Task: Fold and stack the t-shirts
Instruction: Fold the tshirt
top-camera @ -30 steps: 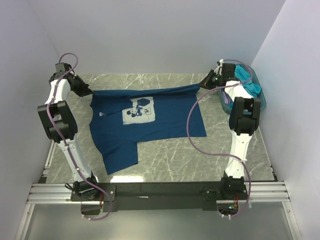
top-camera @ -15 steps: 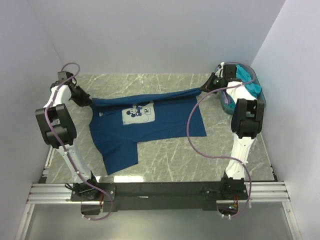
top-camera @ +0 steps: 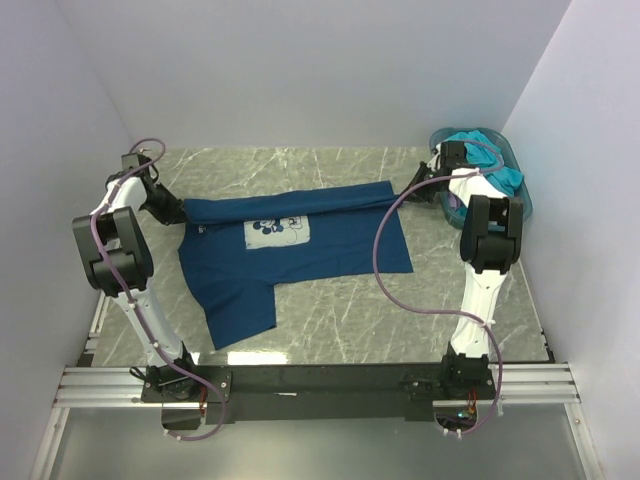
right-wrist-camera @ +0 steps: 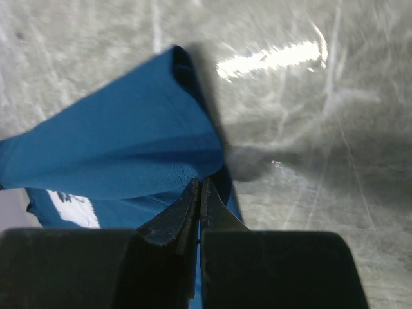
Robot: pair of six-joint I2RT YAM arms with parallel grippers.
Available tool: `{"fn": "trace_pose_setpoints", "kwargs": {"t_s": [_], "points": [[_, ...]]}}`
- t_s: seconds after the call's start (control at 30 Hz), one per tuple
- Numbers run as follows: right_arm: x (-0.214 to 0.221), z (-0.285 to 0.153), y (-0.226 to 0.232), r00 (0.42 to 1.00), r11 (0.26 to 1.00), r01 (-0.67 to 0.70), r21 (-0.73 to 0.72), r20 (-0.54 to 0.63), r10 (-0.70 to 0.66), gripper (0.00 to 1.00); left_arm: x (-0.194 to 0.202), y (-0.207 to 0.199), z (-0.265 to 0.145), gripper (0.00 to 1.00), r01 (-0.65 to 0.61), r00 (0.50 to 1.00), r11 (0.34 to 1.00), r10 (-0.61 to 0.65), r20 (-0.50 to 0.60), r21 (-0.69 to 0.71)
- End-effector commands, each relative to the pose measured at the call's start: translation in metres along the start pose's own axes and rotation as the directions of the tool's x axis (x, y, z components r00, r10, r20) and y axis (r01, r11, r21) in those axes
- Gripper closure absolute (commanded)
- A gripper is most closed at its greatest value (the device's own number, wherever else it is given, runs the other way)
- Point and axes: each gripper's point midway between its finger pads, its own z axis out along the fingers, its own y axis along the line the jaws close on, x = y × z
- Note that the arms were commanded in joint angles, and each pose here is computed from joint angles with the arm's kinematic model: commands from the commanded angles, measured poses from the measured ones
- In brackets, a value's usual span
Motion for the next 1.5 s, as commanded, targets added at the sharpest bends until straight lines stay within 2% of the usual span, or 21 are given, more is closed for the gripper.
{"fn": "trace_pose_setpoints", "kwargs": {"t_s": [0.0, 0.4, 0.5, 0.8, 1.0, 1.07, 1.17, 1.27, 1.3, 1.37, 1.47], "points": [[-0.003, 0.002, -0.014, 1.0, 0.999, 0.008, 0.051, -0.002, -0.008, 0.99, -0.004, 0.003, 0.002, 0.97, -0.035, 0.999, 0.999, 0.036, 0.037, -0.021], [-0.003, 0.003, -0.014, 1.0, 0.999, 0.019, 0.05, -0.003, -0.018, 0.99, 0.001, 0.005, 0.006, 0.97, -0.041, 0.999, 0.998, 0.042, 0.025, -0.05], [-0.016, -0.004, 0.0, 0.999, 0.999, 0.03, 0.014, 0.036, -0.031, 0.99, -0.012, -0.008, -0.005, 0.97, -0.045, 0.997, 0.999, 0.046, 0.057, -0.022], [-0.096, -0.036, 0.071, 0.949, 0.977, 0.13, -0.171, 0.306, -0.073, 1.0, -0.067, -0.065, -0.031, 0.97, -0.077, 0.982, 0.99, 0.056, 0.181, 0.114], [-0.134, -0.028, 0.095, 0.909, 0.946, 0.197, -0.259, 0.41, -0.077, 1.0, -0.097, -0.082, -0.003, 0.95, -0.097, 0.973, 0.981, 0.058, 0.224, 0.168], [-0.136, -0.016, 0.093, 0.912, 0.939, 0.202, -0.277, 0.404, -0.076, 0.99, -0.107, -0.087, 0.011, 0.94, -0.101, 0.969, 0.977, 0.054, 0.243, 0.185], [-0.135, 0.002, 0.089, 0.917, 0.936, 0.206, -0.286, 0.39, -0.083, 0.99, -0.113, -0.089, 0.027, 0.83, -0.103, 0.966, 0.973, 0.049, 0.254, 0.206], [-0.133, 0.014, 0.088, 0.919, 0.933, 0.218, -0.287, 0.383, -0.097, 0.99, -0.123, -0.092, 0.036, 0.68, -0.108, 0.958, 0.97, 0.043, 0.285, 0.218], [-0.131, 0.018, 0.087, 0.922, 0.934, 0.215, -0.285, 0.375, -0.098, 0.99, -0.125, -0.092, 0.035, 0.57, -0.111, 0.955, 0.97, 0.043, 0.294, 0.218], [-0.131, 0.021, 0.085, 0.921, 0.936, 0.218, -0.276, 0.376, -0.104, 0.99, -0.125, -0.094, 0.026, 0.43, -0.119, 0.949, 0.97, 0.048, 0.312, 0.212], [-0.131, 0.021, 0.086, 0.919, 0.935, 0.225, -0.273, 0.379, -0.111, 0.99, -0.106, -0.095, 0.017, 0.38, -0.14, 0.949, 0.972, 0.078, 0.304, 0.189]]}}
